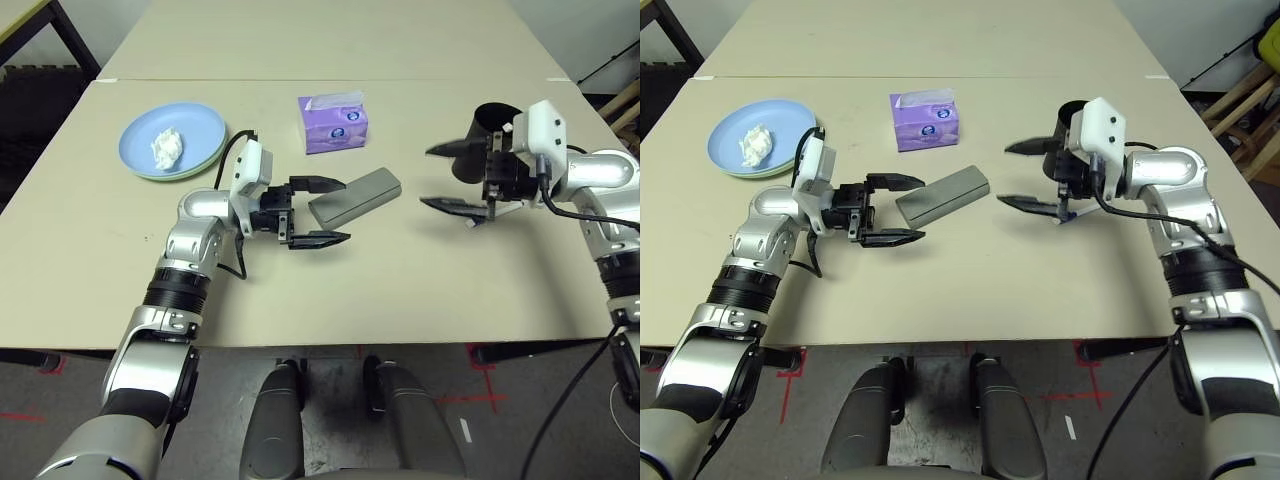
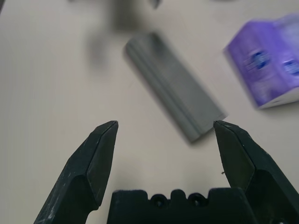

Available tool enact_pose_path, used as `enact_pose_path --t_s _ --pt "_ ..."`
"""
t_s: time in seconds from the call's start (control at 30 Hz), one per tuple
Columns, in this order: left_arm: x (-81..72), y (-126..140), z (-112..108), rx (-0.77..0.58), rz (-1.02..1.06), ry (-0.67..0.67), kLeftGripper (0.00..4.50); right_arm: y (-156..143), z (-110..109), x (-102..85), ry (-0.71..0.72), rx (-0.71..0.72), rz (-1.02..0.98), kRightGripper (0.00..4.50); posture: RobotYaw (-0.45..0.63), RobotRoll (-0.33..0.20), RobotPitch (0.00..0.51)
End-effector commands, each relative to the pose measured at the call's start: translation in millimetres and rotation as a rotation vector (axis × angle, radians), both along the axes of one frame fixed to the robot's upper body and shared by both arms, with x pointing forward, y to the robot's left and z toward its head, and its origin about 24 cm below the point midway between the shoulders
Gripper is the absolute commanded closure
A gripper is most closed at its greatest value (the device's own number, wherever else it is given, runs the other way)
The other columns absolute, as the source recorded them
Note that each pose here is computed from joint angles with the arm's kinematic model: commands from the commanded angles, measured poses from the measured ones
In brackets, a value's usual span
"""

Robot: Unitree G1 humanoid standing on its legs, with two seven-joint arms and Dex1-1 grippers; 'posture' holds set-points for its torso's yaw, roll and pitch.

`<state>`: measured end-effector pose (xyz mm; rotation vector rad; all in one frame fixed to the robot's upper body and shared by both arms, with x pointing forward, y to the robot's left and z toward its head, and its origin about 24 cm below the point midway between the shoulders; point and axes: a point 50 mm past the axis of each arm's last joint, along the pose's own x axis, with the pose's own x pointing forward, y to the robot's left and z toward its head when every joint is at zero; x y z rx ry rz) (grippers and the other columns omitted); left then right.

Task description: Organize and tidy the items on the table.

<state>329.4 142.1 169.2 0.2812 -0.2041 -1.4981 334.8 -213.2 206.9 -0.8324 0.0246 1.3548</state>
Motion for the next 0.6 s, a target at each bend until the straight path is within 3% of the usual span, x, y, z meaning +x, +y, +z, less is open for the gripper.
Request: enact_pose_path --t_s 0.03,0.3,0.6 --pt "-1.1 -0.7 -0.3 0.018 -0.011 0.0 0.0 0.1 -11.1 3.0 -0.006 -0.204 0.05 0.02 0.09 0.0 0.208" --pt "-0.2 -1.6 0.5 0.018 -0.011 0.001 0.0 -15.0 -7.0 14.6 0.017 -0.605 0.022 0.02 0.1 0.0 0.211" --pt "-0.6 -1.6 0.2 0.016 -0.01 0.005 0.0 -24.2 -3.3 17.8 0.034 -0.817 0.019 0.02 0.09 0.0 0.212"
